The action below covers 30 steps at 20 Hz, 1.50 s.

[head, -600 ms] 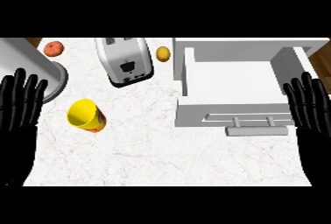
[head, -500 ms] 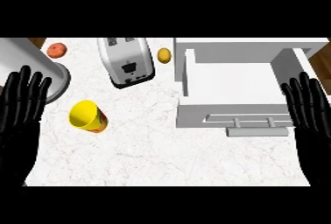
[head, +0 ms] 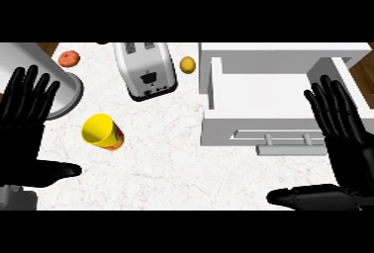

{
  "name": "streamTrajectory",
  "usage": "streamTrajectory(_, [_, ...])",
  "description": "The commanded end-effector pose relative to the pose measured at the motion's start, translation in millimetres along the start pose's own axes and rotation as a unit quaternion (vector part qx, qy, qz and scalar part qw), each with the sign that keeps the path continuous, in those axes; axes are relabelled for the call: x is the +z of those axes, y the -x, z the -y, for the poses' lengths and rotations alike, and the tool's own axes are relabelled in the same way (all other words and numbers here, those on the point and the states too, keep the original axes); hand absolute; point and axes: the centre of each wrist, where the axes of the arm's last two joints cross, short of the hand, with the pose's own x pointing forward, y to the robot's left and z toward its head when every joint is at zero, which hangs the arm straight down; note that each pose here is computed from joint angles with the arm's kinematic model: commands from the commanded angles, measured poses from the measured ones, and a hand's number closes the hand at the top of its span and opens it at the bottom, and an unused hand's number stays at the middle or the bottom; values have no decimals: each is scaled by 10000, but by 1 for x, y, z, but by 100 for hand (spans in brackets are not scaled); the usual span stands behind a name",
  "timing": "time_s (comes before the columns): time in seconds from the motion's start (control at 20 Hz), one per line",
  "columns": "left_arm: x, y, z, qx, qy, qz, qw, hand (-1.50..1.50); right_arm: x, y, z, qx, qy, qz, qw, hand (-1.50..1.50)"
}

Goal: Pick up the cup, place it into the drawer and close the drawer

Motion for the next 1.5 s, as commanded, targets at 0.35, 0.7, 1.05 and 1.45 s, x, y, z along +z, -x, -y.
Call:
streamTrajectory(0.35, [-17, 61, -25, -35, -332, -681, 9971, -150, -23, 22, 10, -54, -128, -157, 9998, -150])
streamTrajectory(0.7, [8, 113, -62, -177, -559, -1036, 9929, -150, -31, 13, 31, -22, -153, -20, 9999, -150])
streamTrajectory(1.05, [45, 159, -77, -301, -724, -1394, 9871, -150, -39, 8, 22, 130, -90, 85, 9998, -150])
streamTrajectory(1.45, [44, 194, -92, -503, -828, -1515, 9837, -150, -46, 15, 37, -43, -140, 48, 9999, -150])
